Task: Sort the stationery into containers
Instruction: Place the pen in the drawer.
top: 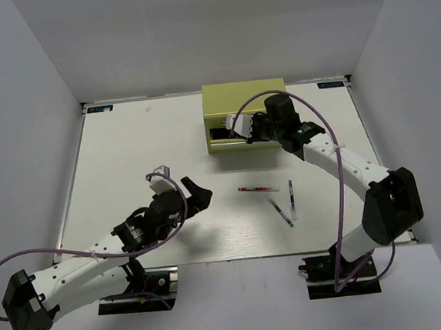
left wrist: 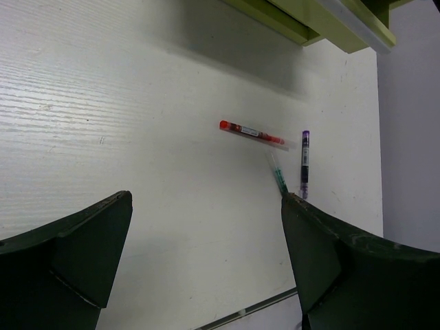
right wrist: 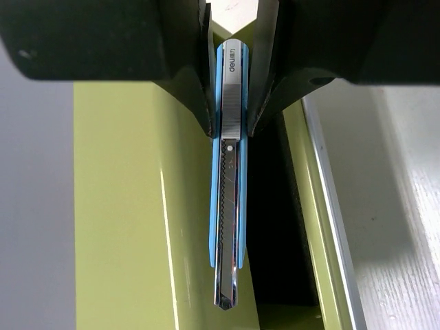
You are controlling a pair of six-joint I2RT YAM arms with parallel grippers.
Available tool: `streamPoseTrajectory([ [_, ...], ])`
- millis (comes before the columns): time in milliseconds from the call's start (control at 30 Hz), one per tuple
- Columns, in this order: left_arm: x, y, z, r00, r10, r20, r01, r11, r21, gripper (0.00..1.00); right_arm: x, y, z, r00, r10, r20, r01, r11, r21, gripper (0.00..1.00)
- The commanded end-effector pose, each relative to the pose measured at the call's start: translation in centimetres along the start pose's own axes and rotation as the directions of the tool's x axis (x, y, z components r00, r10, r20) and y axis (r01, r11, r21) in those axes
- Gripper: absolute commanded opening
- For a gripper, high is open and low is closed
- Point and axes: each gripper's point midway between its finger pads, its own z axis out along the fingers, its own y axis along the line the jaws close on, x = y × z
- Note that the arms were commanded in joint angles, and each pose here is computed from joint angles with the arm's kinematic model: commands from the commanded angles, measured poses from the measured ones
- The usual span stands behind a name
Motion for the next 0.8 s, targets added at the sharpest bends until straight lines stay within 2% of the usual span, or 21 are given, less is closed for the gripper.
streamPoseTrajectory([
  [0, 0.1, -0.2, 0.2, 1.000, 0.017, -0.004, -0.017, 1.000, 0.014, 0.99, -0.8, -1.7, 0.4, 0.997, -0.066, 0.038, 0.066, 0.998, 0.020, 0.00],
  [200, 0.0, -0.4, 0.2, 1.000, 0.018, -0.004, -0.017, 1.000, 0.014, 0.99, 0.4, -1.7, 1.5, 0.997, -0.076, 0.007, 0.076, 0.997, 0.006, 0.02],
  [433, 0.0, -0.4, 0.2, 1.000, 0.018, -0.004, -0.017, 1.000, 0.014, 0.99, 1.4, -1.9, 1.9, 0.998, -0.053, -0.020, 0.053, 0.999, 0.009, 0.34],
  [500, 0.0, -0.4, 0.2, 1.000, 0.018, -0.004, -0.017, 1.000, 0.014, 0.99, 0.9, -1.7, 1.8, 0.999, -0.052, -0.007, 0.052, 0.999, 0.003, 0.38],
  [667, -0.1, -0.6, 0.3, 1.000, 0.014, 0.000, -0.014, 1.000, 0.021, 0.99, 0.2, -2.2, 0.8, 0.999, -0.040, 0.010, 0.039, 0.999, 0.023, 0.40],
  [733, 0.2, -0.5, 0.4, 1.000, 0.018, -0.012, -0.018, 1.000, 0.018, 0.99, -0.3, -1.8, 0.6, 0.999, -0.019, 0.035, 0.019, 1.000, 0.003, 0.34],
  [767, 0.2, -0.5, 0.4, 1.000, 0.018, -0.012, -0.018, 1.000, 0.018, 0.99, -0.5, -2.1, 0.3, 0.999, -0.006, 0.042, 0.006, 1.000, 0.001, 0.25],
])
